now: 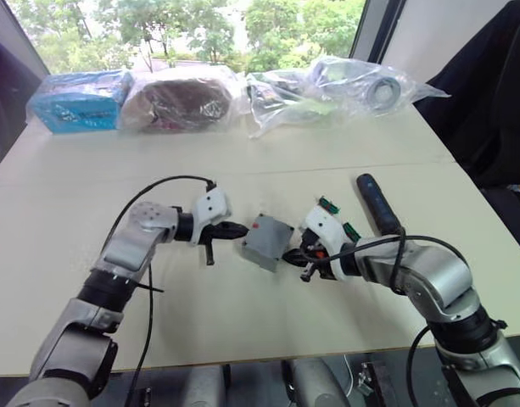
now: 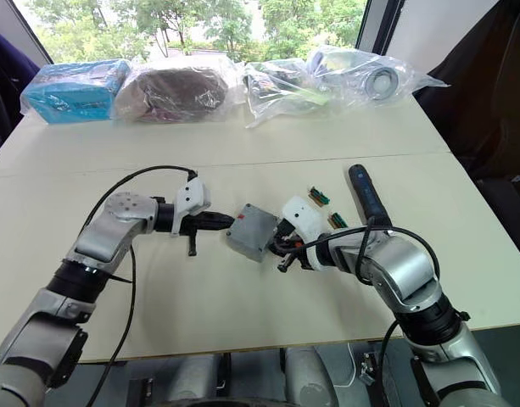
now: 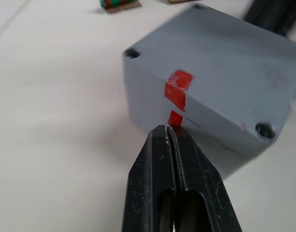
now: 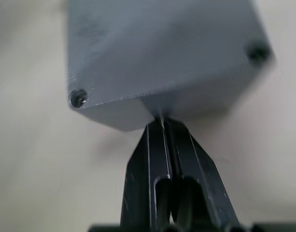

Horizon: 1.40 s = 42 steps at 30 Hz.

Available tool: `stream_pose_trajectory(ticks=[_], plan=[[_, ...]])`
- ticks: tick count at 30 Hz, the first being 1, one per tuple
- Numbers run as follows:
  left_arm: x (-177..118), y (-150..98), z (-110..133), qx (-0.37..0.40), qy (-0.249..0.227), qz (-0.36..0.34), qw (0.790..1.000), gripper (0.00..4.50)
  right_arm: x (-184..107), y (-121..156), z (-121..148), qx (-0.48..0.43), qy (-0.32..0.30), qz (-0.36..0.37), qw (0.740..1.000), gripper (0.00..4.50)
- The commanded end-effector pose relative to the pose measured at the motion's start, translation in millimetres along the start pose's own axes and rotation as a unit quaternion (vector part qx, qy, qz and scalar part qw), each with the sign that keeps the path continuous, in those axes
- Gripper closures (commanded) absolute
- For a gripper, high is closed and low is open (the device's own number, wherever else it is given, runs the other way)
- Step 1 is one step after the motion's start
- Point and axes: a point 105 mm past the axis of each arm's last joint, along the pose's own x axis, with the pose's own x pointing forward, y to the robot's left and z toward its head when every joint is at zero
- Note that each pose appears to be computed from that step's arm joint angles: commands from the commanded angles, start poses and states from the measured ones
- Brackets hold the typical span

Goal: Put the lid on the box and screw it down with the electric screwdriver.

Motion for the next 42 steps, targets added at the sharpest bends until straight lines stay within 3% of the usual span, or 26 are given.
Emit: stream_pose_trajectory(ticks=[1,8,13,19,27,42], plan=[[7,2,7,0.026,-0.01,0.004,1.0,4.5,-4,19,24,-0.044,-0.034,0.032,0.998,4.48],[-11,2,-5,0.035,0.015,0.003,0.999,4.5,-24,1,22,-0.074,-0.012,-0.01,0.997,4.48],[-35,-6,-17,0.025,0.039,-0.002,0.999,4.5,-50,-36,23,-0.076,-0.018,-0.076,0.994,4.48],[-39,-33,-4,0.007,0.019,-0.054,0.998,4.5,-34,-58,36,-0.064,-0.069,-0.101,0.99,4.48],[-20,-32,3,0.008,0.005,-0.042,0.999,4.5,7,-39,30,-0.047,-0.072,-0.05,0.995,4.48],[-23,-14,1,0.026,0.011,-0.018,0.999,4.5,4,-15,26,-0.045,-0.056,-0.028,0.997,4.48]])
